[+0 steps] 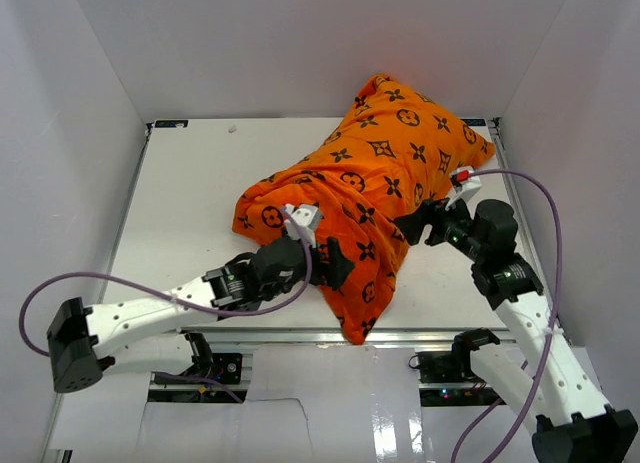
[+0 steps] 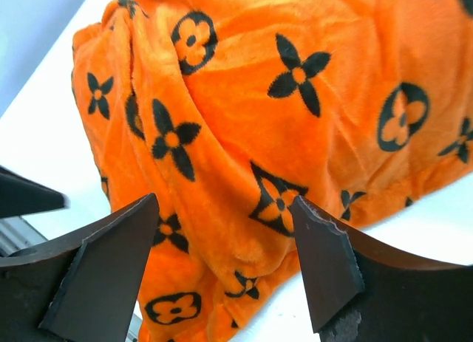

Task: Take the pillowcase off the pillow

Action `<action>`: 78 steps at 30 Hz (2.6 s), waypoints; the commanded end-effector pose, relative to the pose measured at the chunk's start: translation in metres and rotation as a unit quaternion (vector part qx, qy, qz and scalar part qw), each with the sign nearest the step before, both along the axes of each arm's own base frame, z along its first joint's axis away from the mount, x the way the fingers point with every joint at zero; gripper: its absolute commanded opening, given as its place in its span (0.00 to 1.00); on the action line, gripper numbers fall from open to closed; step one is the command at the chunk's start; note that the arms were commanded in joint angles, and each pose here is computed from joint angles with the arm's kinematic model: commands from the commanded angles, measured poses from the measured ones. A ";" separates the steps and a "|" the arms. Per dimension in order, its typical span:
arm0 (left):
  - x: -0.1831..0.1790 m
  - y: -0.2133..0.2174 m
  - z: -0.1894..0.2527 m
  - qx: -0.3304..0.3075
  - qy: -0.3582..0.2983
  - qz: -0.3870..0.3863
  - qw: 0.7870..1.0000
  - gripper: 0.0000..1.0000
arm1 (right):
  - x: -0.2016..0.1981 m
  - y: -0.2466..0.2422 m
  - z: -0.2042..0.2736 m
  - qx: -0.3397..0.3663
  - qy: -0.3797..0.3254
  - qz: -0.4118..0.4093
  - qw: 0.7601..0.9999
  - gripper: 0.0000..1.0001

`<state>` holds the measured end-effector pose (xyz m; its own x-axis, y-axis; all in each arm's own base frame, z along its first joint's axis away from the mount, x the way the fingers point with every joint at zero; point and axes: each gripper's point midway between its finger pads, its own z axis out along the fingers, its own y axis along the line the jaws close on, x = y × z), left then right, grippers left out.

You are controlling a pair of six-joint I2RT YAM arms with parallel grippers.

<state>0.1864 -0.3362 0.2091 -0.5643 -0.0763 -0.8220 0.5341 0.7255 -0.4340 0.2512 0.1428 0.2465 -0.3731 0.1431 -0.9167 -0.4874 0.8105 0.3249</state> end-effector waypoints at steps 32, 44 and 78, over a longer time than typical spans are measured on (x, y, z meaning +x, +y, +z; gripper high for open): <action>0.091 0.140 -0.082 0.077 0.059 0.258 0.961 0.00 | 0.028 0.063 -0.057 -0.134 -0.005 -0.019 0.991 0.49; 0.098 0.103 -0.010 -0.020 0.050 0.138 0.989 0.66 | 0.024 0.082 -0.061 -0.101 0.000 0.020 0.995 0.31; 0.082 0.067 -0.025 0.067 0.077 0.178 0.979 0.26 | 0.028 0.074 -0.059 -0.076 -0.002 -0.046 0.996 0.08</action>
